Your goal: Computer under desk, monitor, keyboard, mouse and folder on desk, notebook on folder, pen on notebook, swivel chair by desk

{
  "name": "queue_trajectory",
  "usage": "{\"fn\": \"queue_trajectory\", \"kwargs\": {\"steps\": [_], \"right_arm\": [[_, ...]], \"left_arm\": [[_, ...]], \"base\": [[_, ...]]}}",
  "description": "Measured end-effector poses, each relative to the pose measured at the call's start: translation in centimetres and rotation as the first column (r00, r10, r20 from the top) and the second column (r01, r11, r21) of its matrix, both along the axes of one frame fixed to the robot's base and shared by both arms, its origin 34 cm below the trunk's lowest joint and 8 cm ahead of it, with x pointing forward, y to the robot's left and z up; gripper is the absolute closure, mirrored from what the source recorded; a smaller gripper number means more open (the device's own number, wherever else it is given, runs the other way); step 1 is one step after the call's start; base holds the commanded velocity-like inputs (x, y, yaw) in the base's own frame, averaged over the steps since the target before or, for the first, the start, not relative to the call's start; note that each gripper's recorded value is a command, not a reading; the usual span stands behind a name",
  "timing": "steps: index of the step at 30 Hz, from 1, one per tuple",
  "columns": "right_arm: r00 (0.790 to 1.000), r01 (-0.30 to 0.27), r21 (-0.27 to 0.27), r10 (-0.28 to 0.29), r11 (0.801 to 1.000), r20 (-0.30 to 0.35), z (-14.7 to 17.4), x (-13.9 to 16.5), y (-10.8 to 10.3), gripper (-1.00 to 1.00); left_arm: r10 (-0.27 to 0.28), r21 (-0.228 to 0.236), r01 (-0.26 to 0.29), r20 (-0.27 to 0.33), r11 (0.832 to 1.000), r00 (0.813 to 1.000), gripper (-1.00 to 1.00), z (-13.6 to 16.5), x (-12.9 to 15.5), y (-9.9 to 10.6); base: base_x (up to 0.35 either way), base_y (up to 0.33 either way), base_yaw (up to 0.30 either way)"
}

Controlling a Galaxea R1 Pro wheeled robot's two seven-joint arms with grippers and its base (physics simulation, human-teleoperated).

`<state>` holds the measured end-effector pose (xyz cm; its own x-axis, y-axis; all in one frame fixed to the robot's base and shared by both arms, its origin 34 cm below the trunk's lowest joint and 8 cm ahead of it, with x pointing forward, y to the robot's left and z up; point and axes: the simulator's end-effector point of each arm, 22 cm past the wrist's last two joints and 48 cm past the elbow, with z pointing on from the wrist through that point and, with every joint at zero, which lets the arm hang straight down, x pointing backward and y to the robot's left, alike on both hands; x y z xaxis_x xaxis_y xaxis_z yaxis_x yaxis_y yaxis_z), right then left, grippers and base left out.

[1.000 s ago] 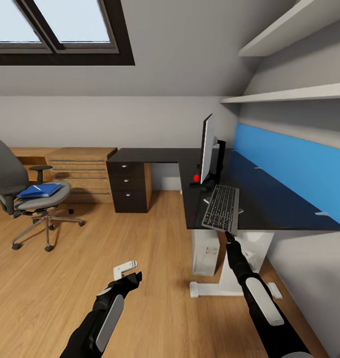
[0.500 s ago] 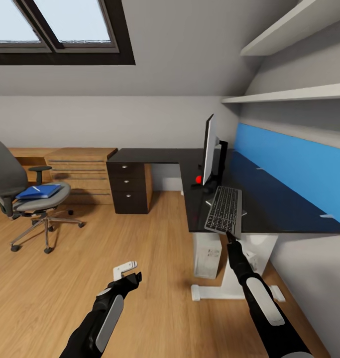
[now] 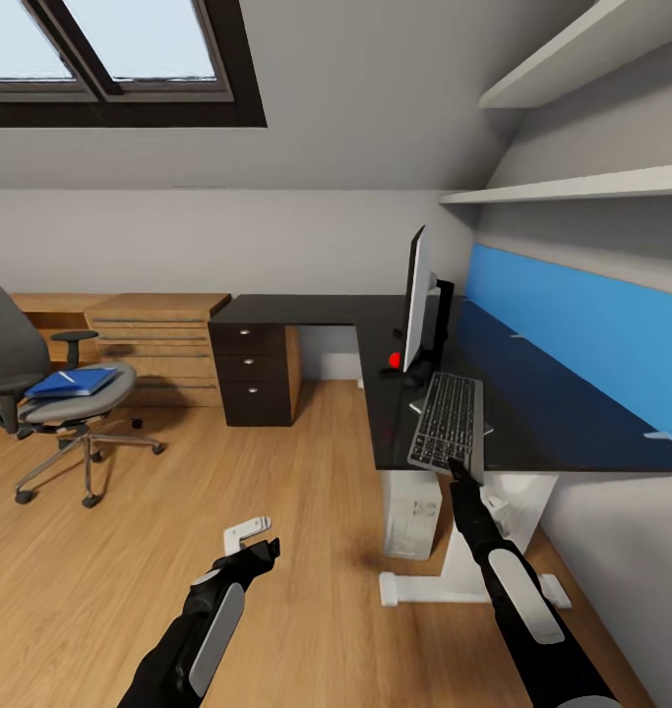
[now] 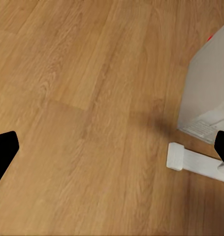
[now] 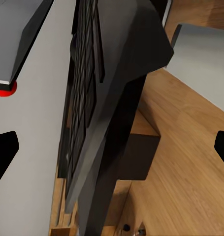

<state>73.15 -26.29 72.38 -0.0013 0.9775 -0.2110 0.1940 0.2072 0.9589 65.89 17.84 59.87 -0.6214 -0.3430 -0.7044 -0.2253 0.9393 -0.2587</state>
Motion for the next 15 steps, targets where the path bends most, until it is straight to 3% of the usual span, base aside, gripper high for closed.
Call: {"fn": "queue_trajectory", "kwargs": {"steps": [15], "right_arm": [[1.000,0.000,-0.001,0.000,1.000,-0.001,-0.25,-0.03,-0.01,-1.00]], "left_arm": [[-0.001,-0.004,0.001,0.006,1.000,1.000,-1.00,0.08,0.10,-0.16]], "base": [[0.005,0.000,0.000]]}}
